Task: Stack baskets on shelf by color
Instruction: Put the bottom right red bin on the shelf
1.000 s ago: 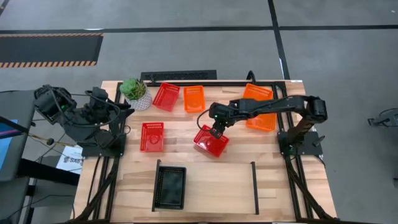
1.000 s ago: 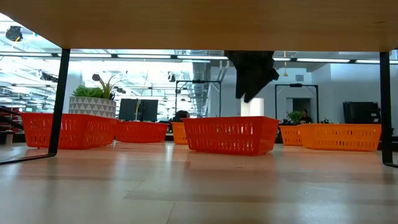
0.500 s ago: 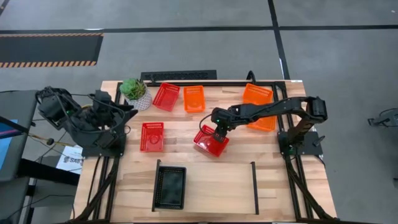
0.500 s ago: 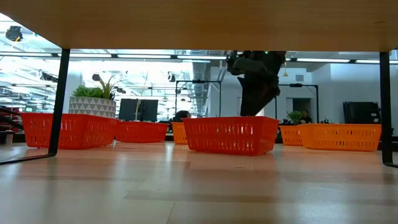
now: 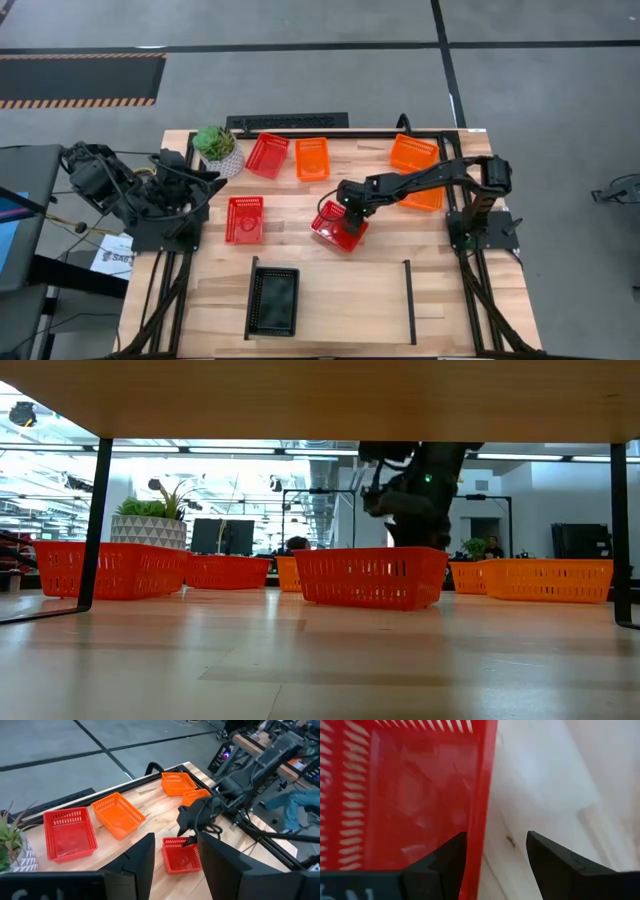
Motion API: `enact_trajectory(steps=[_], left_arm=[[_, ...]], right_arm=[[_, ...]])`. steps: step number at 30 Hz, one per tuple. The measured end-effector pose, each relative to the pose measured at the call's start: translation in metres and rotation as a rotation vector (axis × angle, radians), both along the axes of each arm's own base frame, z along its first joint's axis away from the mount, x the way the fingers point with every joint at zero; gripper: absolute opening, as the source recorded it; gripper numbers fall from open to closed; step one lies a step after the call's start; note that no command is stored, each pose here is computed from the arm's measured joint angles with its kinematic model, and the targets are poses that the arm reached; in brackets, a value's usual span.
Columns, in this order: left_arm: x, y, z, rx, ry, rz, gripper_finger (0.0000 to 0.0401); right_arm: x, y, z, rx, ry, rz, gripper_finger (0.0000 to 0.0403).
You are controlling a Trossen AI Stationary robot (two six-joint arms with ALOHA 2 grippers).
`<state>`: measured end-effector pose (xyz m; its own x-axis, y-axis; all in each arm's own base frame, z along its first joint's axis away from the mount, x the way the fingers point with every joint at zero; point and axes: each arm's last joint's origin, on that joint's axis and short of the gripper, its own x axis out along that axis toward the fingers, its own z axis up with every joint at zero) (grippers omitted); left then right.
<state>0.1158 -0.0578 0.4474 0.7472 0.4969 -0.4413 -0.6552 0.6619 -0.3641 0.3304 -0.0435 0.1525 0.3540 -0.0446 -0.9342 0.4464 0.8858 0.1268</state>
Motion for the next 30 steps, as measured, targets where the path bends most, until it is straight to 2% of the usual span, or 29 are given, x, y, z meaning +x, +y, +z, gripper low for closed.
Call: enact_trajectory(steps=[4, 8, 15, 18, 22, 27, 30], left_arm=[[0.0, 0.001, 0.0, -0.004, -0.002, 0.009, 0.0138], [0.001, 0.002, 0.0, -0.005, 0.0, 0.02, 0.0138], [0.002, 0.005, 0.0, 0.006, 0.009, 0.031, 0.0138], [0.003, 0.006, 0.0, 0.016, 0.016, 0.036, 0.0138], [0.003, 0.008, 0.0, 0.022, 0.02, 0.049, 0.0138], [0.004, 0.01, 0.0, 0.022, 0.022, 0.07, 0.0138], [0.005, 0.012, 0.0, 0.018, 0.018, 0.084, 0.0138]], right_arm=[[0.007, -0.001, 0.001, -0.003, -0.02, 0.0, 0.0211], [0.009, -0.002, 0.004, -0.005, -0.028, -0.003, 0.0172], [0.006, -0.01, 0.004, 0.035, -0.003, -0.027, 0.0017], [0.003, -0.015, 0.014, 0.036, -0.031, -0.053, 0.0012], [-0.005, -0.025, 0.045, 0.021, -0.14, -0.095, 0.0007], [-0.025, -0.036, 0.095, 0.041, -0.294, -0.234, 0.0005], [-0.041, -0.031, 0.128, 0.102, -0.414, -0.351, 0.0005]])
